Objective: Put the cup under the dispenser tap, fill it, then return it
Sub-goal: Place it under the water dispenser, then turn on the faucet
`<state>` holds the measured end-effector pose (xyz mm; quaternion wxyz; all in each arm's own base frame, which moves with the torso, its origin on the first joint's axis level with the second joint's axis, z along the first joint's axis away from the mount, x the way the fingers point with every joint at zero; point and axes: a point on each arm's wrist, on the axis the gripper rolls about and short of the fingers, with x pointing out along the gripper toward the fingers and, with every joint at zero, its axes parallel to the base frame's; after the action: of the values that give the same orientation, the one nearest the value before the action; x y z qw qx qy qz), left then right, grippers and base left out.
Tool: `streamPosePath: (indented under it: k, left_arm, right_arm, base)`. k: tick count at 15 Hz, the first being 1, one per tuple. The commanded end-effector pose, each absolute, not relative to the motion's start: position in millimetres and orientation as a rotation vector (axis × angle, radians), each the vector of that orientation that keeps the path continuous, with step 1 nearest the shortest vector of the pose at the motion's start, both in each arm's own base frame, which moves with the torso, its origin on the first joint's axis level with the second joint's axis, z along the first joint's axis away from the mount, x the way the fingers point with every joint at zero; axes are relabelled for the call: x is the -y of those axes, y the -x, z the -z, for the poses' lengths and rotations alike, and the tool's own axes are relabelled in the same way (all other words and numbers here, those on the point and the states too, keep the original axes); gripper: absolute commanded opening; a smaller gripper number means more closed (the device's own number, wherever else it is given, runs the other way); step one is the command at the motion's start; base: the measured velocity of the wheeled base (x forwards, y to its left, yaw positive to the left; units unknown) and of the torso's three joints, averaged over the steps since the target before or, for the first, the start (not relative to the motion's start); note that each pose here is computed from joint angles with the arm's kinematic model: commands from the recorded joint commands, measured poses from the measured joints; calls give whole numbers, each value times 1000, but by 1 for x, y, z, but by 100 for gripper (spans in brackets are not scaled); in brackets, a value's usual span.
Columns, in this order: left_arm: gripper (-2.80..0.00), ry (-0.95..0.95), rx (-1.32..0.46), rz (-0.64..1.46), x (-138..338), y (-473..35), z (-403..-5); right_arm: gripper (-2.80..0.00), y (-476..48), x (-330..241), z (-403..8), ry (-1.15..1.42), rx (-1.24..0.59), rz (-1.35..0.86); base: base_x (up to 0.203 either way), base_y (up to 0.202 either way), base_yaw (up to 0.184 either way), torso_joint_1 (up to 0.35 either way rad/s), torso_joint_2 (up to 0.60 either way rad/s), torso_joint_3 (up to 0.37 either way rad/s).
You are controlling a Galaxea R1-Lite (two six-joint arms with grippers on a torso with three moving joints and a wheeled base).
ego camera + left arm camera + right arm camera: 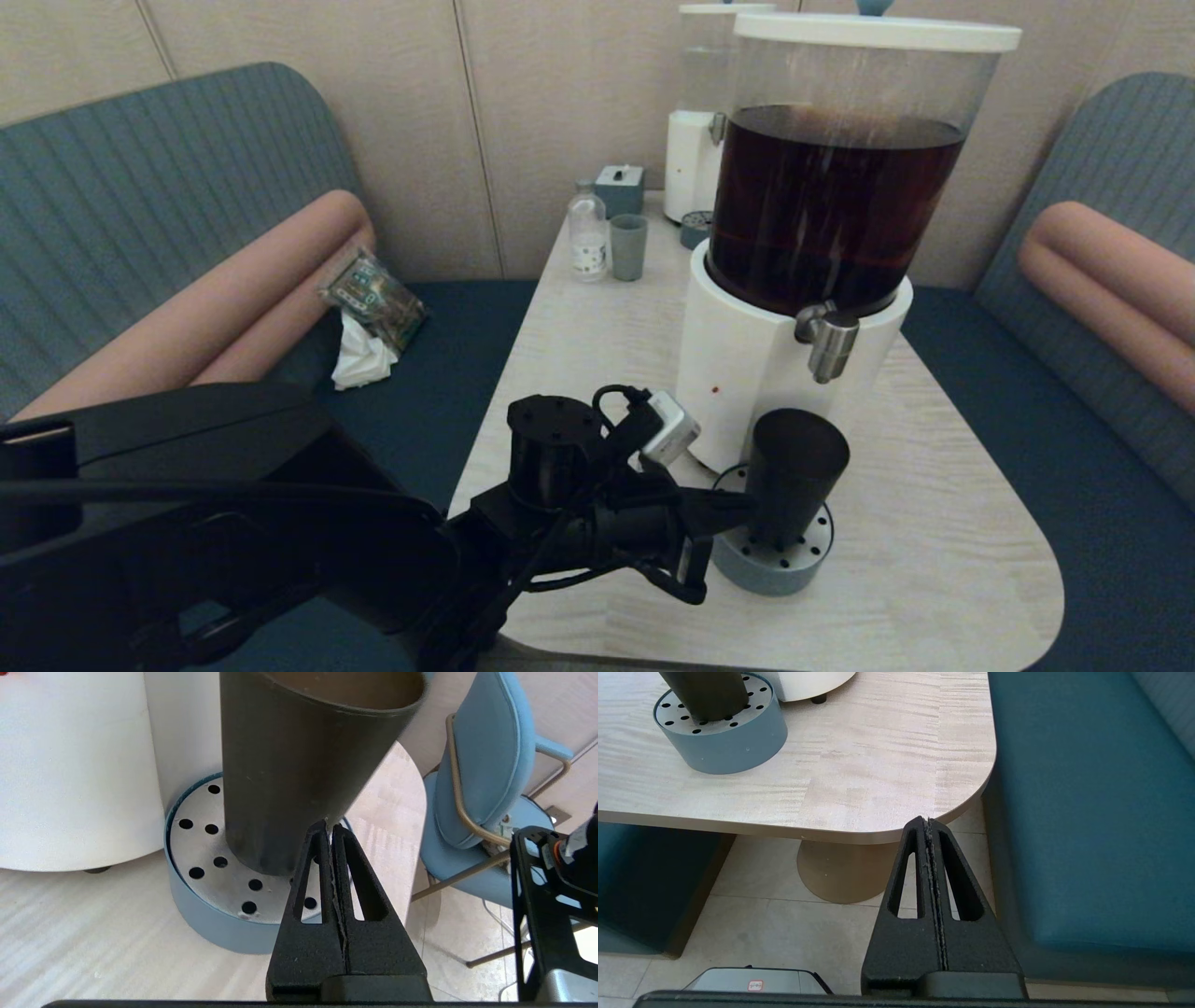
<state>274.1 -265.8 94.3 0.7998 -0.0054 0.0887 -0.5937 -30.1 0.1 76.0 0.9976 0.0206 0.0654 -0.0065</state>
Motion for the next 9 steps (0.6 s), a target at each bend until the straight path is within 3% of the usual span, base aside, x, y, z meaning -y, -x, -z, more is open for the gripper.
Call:
streamPosePath:
  k: [1, 6, 9]
  left_arm:
    - [-280, 14, -175, 1276, 261, -269, -101]
    - [-280, 8, -177, 1206, 236, -246, -116]
    - [-280, 14, -119, 1024, 204, -239, -140]
  right_arm:
    - [-280, 30, 0, -76, -41, -133, 13]
    - [-280, 30, 0, -76, -41, -133, 12]
    - [-280, 30, 0, -76, -41, -133, 13]
  base:
    - [0, 0, 0, 0, 0, 0]
    - [0, 0, 0, 0, 0, 0]
    - [0, 0, 0, 0, 0, 0]
